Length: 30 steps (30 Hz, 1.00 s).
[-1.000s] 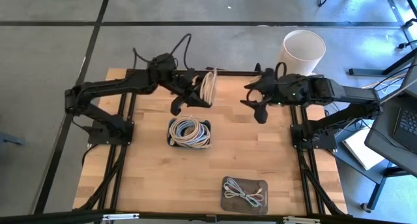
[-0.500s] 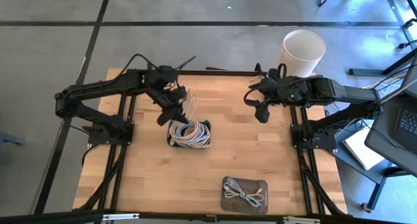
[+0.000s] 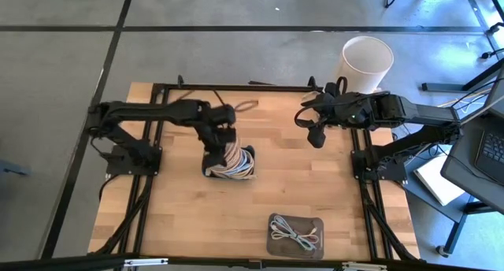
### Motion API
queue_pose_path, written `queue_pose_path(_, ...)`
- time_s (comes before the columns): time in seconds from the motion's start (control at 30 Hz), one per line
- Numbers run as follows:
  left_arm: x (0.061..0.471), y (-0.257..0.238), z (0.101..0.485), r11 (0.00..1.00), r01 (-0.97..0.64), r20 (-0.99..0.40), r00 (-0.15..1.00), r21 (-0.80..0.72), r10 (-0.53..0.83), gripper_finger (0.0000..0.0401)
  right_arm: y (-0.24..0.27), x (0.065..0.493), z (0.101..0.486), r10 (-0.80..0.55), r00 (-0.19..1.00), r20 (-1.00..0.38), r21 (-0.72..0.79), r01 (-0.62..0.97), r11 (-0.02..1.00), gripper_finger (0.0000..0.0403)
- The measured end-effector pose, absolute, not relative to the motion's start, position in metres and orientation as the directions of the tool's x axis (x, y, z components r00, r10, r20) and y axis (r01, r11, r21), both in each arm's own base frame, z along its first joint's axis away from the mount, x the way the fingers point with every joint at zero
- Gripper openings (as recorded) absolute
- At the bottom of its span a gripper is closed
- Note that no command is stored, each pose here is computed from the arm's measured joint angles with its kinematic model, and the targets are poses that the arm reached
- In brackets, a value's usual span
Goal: Pick & Place USB Port
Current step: Put the brown HDMI cable into the blue bin
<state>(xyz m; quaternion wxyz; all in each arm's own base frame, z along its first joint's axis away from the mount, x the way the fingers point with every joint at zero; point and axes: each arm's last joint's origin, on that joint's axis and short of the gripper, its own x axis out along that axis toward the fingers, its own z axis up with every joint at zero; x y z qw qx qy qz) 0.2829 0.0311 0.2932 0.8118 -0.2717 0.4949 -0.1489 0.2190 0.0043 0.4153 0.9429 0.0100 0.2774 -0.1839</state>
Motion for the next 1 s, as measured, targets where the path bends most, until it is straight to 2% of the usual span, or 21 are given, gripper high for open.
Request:
queue_pose_path(0.1,0.292,0.027,0.276,0.814,-0.037,-0.756,0.396,-0.580,-0.521,0.0018,0.004,0.219,0.415,-0.341,0.778,-0.527,-0.081,0.354,0.932,0.0265)
queue_pose_path(0.5,0.318,0.021,0.227,0.804,-0.033,-0.786,0.240,-0.594,-0.570,0.0018,0.004,0.219,0.415,-0.341,0.778,-0.527,-0.080,0.354,0.932,0.0265)
queue_pose_path(1.0,0.322,0.021,0.221,0.806,0.006,-0.782,0.234,-0.592,-0.577,0.0017,0.004,0.219,0.415,-0.341,0.778,-0.527,-0.081,0.354,0.932,0.0265)
